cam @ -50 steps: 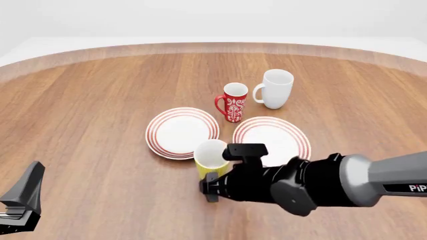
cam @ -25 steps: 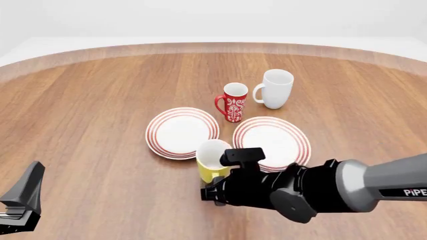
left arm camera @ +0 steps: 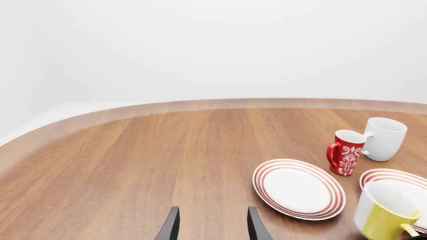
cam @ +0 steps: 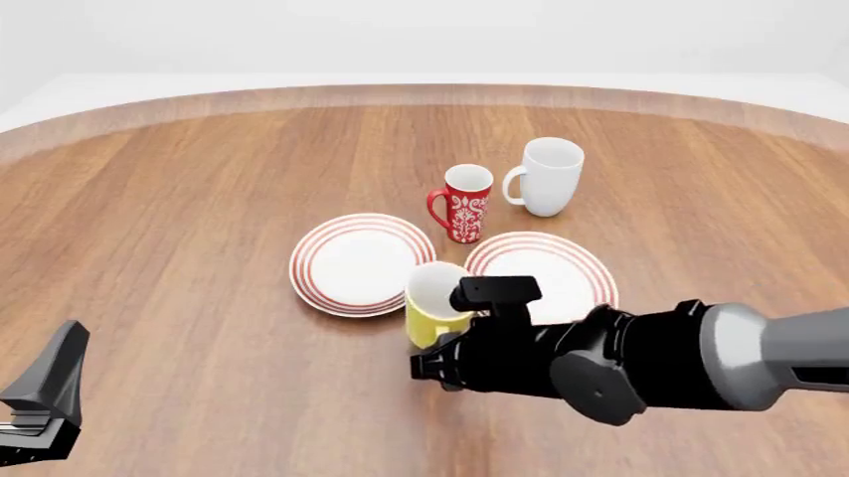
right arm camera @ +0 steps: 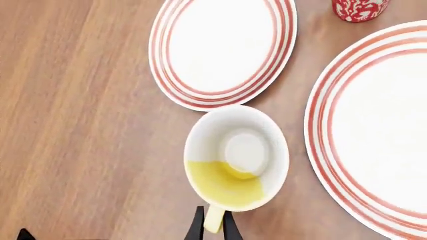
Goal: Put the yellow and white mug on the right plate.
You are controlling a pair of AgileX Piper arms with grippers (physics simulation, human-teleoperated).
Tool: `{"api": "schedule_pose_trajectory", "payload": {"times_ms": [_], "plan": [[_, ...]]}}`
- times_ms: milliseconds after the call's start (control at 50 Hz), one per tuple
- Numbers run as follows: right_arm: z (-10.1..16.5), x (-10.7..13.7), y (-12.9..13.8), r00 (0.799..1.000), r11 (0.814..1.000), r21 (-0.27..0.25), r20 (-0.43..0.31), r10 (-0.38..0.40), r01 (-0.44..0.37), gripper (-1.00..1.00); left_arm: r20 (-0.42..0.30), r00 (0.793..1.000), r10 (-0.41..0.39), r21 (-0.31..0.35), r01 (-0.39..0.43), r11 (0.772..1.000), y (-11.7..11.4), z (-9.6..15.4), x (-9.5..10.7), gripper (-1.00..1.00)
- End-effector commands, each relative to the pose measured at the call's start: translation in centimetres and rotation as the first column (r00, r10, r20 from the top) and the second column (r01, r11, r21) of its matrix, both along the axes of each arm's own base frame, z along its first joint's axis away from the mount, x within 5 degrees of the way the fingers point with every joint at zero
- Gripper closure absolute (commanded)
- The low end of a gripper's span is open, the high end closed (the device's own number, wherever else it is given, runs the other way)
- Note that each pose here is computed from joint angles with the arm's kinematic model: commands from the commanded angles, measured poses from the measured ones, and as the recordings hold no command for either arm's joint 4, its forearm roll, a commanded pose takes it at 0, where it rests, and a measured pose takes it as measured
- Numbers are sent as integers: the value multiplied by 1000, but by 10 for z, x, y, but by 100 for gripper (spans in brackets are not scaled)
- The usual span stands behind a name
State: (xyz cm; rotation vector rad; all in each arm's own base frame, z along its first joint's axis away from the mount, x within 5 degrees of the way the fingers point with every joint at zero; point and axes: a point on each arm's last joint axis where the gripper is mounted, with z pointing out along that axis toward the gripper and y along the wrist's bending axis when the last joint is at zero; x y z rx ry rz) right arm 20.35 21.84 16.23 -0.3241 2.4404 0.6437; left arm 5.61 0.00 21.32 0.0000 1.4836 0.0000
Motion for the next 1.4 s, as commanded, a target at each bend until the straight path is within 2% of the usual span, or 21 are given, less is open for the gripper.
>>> {"api": "schedule_pose_trajectory", "payload": {"times_ms": [20,380,520,740,780,1400], "plan": [[15,2,-5,1000,1000,-5,24,5,-5,100,0,1000,0,0,0,1000,0,0,0,-100],[57,8,-17,996,1000,-28,83,17,-15,100,0,1000,0,0,0,1000,0,0,0,-100],[65,12,-27,995,999,-47,100,10,-5,100,0,1000,0,0,0,1000,0,0,0,-100],[54,24,-43,995,993,-114,103,-2,14,100,0,1000,0,0,0,1000,0,0,0,-100],[53,29,-54,993,990,-135,116,-16,32,100,0,1000,0,0,0,1000,0,0,0,-100],[40,36,-84,990,980,-180,128,-67,89,100,0,1000,0,0,0,1000,0,0,0,-100]]}}
